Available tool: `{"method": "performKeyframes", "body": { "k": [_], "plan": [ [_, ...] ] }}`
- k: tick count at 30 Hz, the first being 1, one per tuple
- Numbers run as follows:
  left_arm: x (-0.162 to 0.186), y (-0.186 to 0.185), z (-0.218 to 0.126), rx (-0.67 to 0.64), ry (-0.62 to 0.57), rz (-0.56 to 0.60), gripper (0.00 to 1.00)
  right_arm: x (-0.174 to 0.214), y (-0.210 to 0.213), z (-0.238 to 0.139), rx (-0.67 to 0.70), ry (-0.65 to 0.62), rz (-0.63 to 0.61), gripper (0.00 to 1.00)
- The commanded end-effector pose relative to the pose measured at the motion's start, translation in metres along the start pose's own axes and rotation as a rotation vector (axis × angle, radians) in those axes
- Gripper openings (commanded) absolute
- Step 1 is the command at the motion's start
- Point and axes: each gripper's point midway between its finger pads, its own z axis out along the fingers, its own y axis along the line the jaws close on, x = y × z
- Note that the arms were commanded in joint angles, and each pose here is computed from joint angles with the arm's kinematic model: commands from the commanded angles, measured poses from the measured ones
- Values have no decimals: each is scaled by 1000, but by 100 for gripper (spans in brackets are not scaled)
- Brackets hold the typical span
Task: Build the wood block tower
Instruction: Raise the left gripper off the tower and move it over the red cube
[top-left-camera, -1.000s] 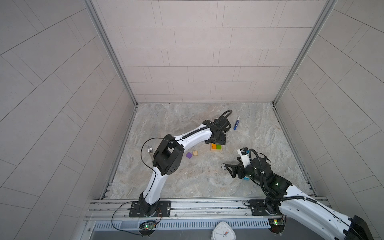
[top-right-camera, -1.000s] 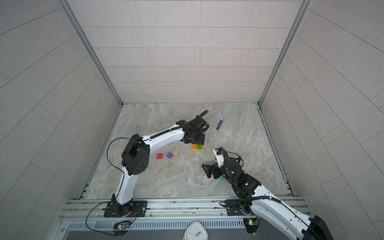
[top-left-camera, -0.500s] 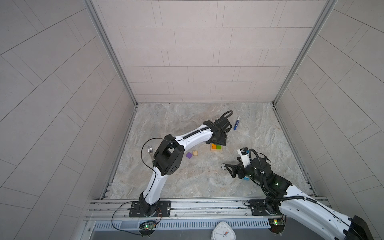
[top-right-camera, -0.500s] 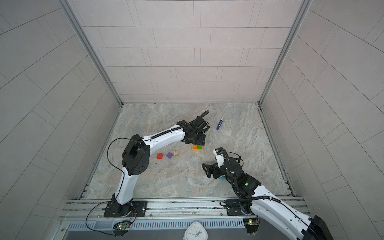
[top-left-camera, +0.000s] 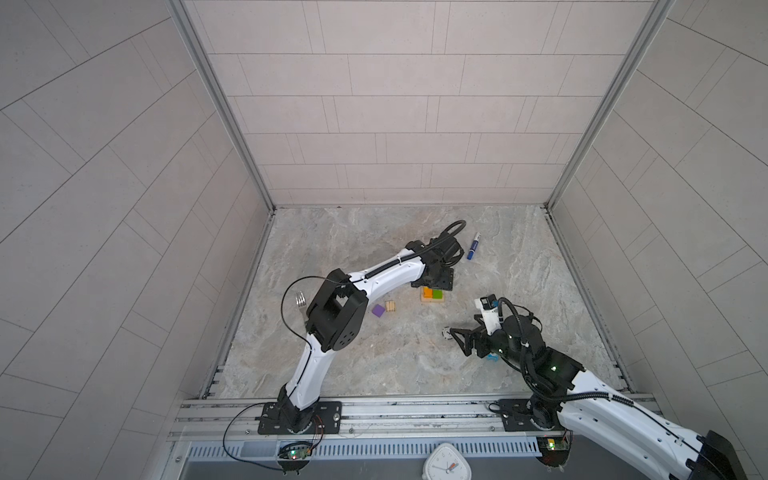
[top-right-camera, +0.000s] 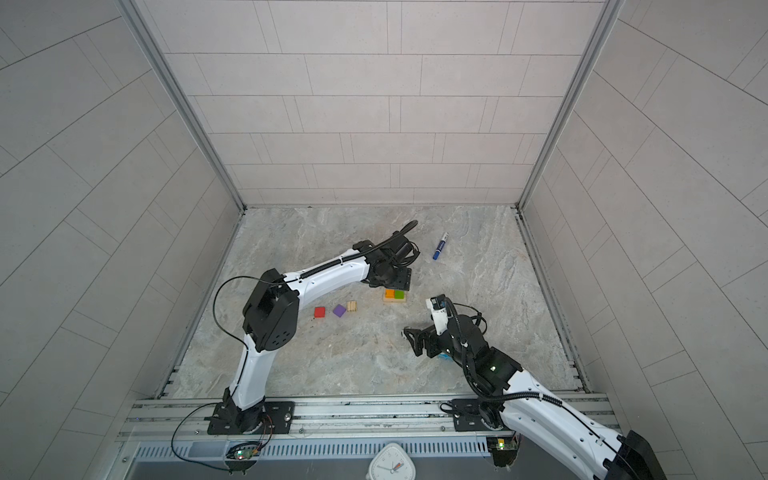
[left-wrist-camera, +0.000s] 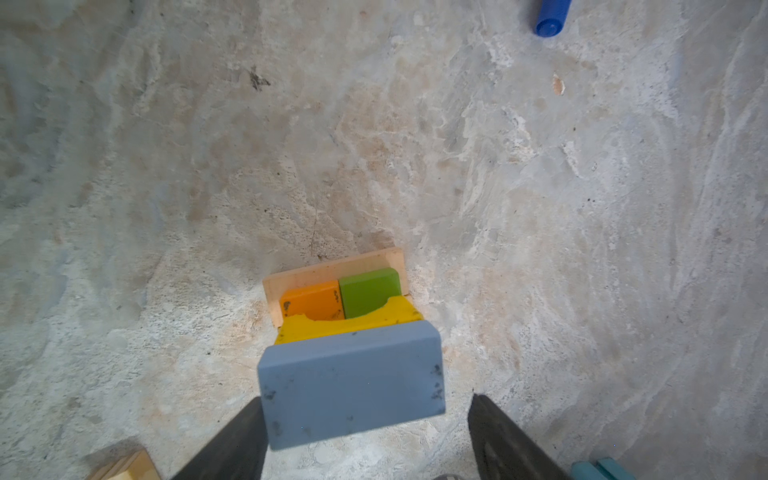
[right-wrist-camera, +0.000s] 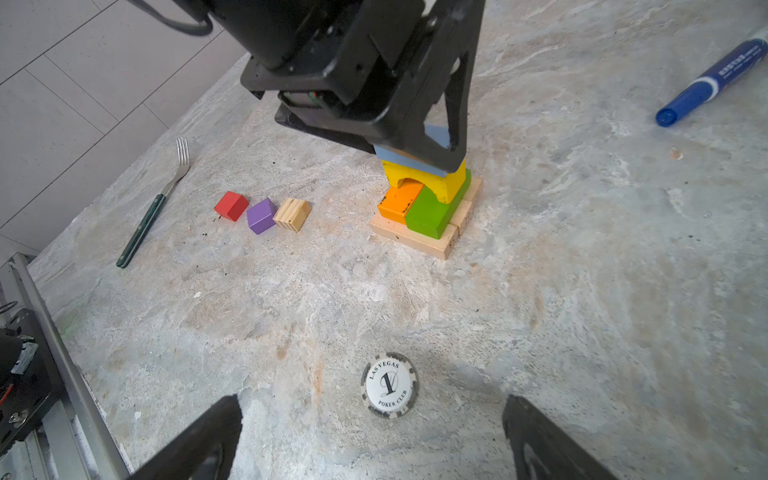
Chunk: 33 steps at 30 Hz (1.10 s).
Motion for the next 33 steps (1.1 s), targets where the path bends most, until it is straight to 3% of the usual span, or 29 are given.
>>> {"method": "performKeyframes", "body": {
  "k": [1,7,16,21,33],
  "plan": [
    [-14,-5,-26,29,-51,1,81,2,-2,0,10,-4,1,100],
    [-18,-3,-33,31,-55,11,81,2,-4,0,21,-4,1,100],
    [-26,4,-64,93,-74,5,82,-12,-31,-1,195,-38,30,99],
    [-25,16,-79,118,-105,-8,83,-24,-32,11,223,-38,9,100],
    [14,93,-82,83,-42,-83,87,-35,-27,29,219,1,-112,99]
  ]
}}
